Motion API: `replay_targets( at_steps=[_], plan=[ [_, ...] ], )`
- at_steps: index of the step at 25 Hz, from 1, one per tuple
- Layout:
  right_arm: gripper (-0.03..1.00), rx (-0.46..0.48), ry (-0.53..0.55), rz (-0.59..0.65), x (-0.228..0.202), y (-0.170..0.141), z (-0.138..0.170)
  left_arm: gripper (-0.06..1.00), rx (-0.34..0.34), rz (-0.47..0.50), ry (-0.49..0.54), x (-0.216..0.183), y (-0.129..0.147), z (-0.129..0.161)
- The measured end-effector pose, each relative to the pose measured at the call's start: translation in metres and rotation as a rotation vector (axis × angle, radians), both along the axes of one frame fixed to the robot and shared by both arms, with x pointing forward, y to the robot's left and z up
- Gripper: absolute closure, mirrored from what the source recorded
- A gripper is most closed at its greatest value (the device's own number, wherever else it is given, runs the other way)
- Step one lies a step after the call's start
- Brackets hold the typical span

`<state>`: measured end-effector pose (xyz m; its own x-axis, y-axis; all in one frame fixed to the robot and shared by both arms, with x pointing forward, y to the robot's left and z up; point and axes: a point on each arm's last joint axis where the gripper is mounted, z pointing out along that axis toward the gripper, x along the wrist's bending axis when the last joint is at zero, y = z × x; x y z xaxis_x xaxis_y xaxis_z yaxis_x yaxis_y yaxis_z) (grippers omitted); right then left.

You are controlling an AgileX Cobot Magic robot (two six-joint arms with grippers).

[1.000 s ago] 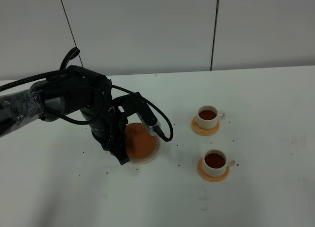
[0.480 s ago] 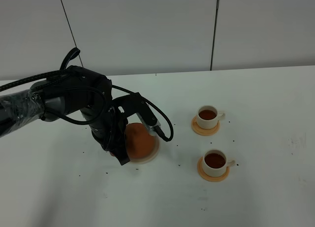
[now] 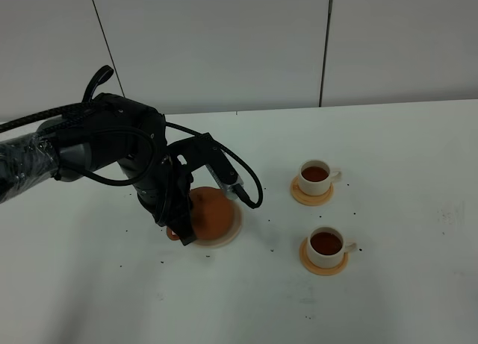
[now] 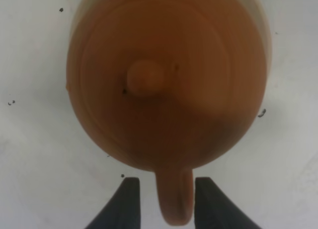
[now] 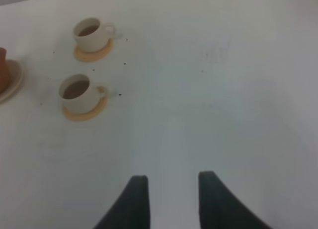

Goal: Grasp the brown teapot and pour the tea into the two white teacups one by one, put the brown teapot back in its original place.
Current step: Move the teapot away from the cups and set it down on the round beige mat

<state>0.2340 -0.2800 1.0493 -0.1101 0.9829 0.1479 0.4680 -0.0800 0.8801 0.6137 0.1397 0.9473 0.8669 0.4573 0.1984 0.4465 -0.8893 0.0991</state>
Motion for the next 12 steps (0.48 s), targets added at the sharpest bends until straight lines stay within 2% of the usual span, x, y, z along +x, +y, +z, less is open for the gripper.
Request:
replay_targets(
  at_steps=[6, 12],
  plan=[
    [0.73, 0.000, 0.000, 0.000, 0.000, 0.000, 0.000, 0.61, -0.046, 0.020, -0.008, -0.003, -0.002, 0.010],
    [0.73, 0.000, 0.000, 0.000, 0.000, 0.000, 0.000, 0.61, -0.180, 0.044, -0.136, -0.013, -0.003, 0.067]
  ],
)
